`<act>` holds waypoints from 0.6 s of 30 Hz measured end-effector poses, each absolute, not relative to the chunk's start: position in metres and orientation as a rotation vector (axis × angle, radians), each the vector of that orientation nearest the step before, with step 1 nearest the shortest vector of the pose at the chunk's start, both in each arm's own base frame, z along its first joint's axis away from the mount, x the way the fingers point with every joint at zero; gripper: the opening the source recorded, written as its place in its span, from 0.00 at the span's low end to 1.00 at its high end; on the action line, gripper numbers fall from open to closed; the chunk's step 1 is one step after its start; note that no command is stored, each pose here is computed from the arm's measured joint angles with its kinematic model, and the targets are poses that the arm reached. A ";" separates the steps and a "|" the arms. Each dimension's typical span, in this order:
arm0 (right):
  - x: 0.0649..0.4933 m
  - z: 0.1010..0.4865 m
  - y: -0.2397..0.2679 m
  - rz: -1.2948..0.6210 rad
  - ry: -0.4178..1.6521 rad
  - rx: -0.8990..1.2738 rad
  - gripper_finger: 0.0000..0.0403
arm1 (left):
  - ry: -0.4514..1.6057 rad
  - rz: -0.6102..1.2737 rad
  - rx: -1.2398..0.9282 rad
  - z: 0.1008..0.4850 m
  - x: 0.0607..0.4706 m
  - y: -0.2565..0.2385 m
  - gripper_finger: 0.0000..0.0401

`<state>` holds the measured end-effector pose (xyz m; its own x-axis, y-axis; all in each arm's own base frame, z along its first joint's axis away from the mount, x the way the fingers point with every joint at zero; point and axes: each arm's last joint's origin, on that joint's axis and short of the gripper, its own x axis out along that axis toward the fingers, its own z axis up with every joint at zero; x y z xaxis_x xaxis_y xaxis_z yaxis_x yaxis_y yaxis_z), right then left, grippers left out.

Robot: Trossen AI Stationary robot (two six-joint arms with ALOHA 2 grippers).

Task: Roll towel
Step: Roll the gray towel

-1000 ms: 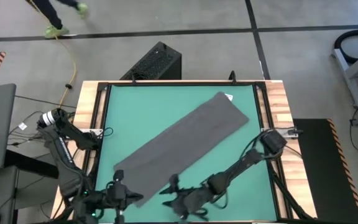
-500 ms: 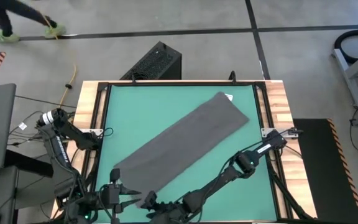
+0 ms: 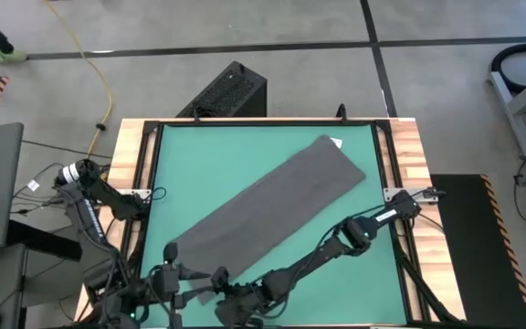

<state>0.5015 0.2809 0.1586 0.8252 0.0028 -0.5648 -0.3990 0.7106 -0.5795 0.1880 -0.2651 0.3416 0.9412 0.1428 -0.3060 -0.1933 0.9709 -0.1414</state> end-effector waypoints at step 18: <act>0.509 0.155 0.264 0.351 0.609 -0.720 0.72 | 0.386 0.196 -0.147 0.335 0.199 -0.252 0.26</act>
